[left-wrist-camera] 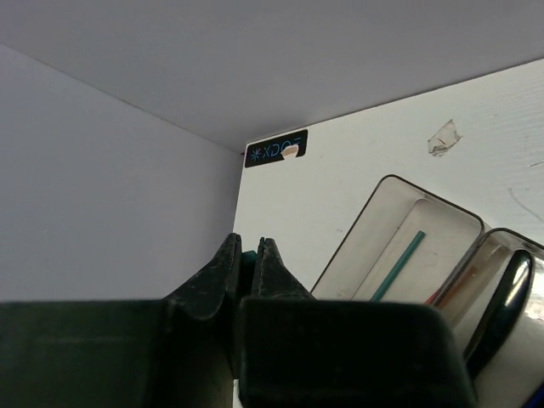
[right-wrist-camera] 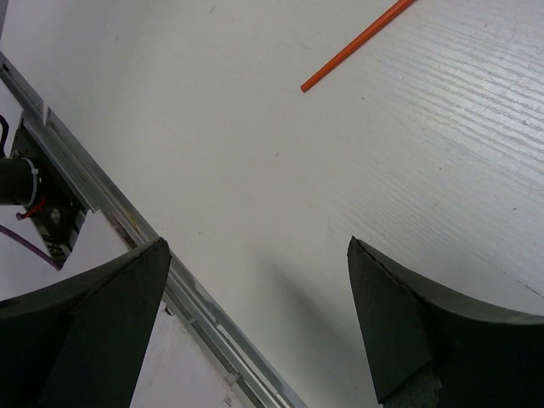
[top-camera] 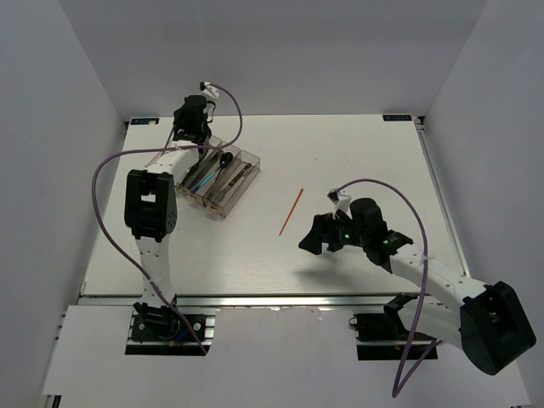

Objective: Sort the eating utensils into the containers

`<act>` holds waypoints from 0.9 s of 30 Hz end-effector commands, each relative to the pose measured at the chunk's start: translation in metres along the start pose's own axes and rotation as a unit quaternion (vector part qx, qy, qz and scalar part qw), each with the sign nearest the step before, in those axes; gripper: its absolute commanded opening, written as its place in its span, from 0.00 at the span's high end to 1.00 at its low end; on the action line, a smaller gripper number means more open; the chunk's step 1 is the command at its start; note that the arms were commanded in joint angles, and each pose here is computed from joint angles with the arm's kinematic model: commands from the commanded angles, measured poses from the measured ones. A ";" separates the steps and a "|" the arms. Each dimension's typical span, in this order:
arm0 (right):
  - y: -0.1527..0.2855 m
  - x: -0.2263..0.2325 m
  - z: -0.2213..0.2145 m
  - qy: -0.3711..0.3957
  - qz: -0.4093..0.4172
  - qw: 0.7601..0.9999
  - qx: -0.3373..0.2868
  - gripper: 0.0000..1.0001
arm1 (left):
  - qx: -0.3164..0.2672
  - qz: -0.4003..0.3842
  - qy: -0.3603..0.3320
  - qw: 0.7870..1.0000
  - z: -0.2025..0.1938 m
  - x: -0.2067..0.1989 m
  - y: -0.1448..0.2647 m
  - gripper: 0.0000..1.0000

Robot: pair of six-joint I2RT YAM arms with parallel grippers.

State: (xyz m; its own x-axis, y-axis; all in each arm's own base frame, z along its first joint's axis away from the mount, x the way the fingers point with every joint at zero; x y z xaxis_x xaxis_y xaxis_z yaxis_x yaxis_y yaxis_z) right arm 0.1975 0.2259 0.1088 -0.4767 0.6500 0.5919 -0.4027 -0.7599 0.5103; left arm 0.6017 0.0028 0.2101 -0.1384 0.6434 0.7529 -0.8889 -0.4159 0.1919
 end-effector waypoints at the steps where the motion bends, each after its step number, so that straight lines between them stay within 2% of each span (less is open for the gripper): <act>1: -0.002 0.008 0.024 0.030 0.011 0.999 -0.033 0.11 | -0.026 -0.003 0.021 0.999 0.007 0.001 -0.010 0.90; 3: -0.004 0.006 0.028 0.024 0.004 0.999 -0.038 0.11 | -0.025 -0.007 0.030 0.999 -0.001 -0.005 -0.014 0.86; 7: -0.009 0.004 0.034 0.015 -0.004 0.999 -0.037 0.11 | -0.019 -0.008 0.045 0.999 -0.010 -0.011 -0.016 0.63; 10: -0.017 -0.015 0.051 0.005 -0.089 0.995 -0.042 0.11 | -0.017 0.009 0.071 0.997 -0.011 0.000 -0.008 0.45; 11: -0.018 -0.032 0.057 0.003 -0.151 0.987 -0.047 0.11 | -0.016 0.014 0.092 0.996 -0.009 0.005 -0.005 0.36; 12: -0.027 -0.044 0.052 -0.003 -0.190 0.981 -0.030 0.11 | -0.022 0.024 0.109 0.993 0.000 0.020 0.002 0.32; 14: -0.030 -0.054 0.073 -0.014 -0.251 0.967 -0.046 0.11 | -0.024 0.030 0.155 0.987 0.006 0.033 0.013 0.21; 15: -0.039 -0.063 0.069 -0.034 -0.279 0.959 -0.041 0.11 | -0.029 0.037 0.175 0.983 0.014 0.052 0.026 0.18; 17: -0.041 -0.071 0.086 -0.042 -0.326 0.942 -0.071 0.11 | -0.038 0.032 0.228 0.972 0.025 0.068 0.040 0.17; 18: -0.050 -0.079 0.082 -0.049 -0.345 0.935 -0.062 0.11 | -0.031 0.025 0.240 0.970 0.025 0.073 0.049 0.15; 19: -0.054 -0.082 0.085 -0.069 -0.356 0.930 -0.067 0.11 | -0.048 0.026 0.274 0.960 0.038 0.095 0.067 0.14; 20: -0.059 -0.079 0.096 -0.074 -0.363 0.926 -0.072 0.11 | -0.060 0.004 0.320 0.945 0.046 0.096 0.078 0.12; 21: -0.072 -0.087 0.087 -0.078 -0.380 0.920 -0.051 0.11 | -0.065 -0.014 0.340 0.938 0.049 0.100 0.090 0.11; 22: -0.077 -0.089 0.088 -0.083 -0.395 0.914 -0.049 0.11 | -0.092 -0.027 0.371 0.924 0.062 0.122 0.117 0.11; 23: -0.078 -0.094 0.093 -0.092 -0.423 0.899 -0.063 0.11 | -0.090 -0.059 0.406 0.907 0.058 0.110 0.129 0.10; 25: -0.093 -0.090 0.094 -0.086 -0.447 0.889 -0.051 0.11 | -0.115 -0.124 0.424 0.890 0.063 0.105 0.161 0.02; 26: -0.097 -0.088 0.094 -0.088 -0.455 0.884 -0.054 0.11 | -0.124 -0.141 0.447 0.874 0.055 0.111 0.190 0.02; 27: -0.105 -0.087 0.086 -0.078 -0.463 0.882 -0.038 0.11 | -0.130 -0.161 0.451 0.868 0.050 0.108 0.206 0.02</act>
State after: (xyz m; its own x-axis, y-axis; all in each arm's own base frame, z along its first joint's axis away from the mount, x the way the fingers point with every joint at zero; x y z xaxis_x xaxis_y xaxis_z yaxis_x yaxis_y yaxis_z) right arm 0.3529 0.2521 0.0538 0.1033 0.9868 0.1246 -0.6113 -0.0358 0.7906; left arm 0.4683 -0.0151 0.3756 -0.2126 0.9761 0.0449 -0.9770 -0.2131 0.0080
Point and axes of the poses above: each gripper's point midway between its finger pads, its own y axis back along the fingers, its own x axis along the line the jaws close on, z = x × y, the point moved 1 cm from there along y, back along the fingers, and after that the axes turned 4 degrees about -y, right-handed, at the moved point
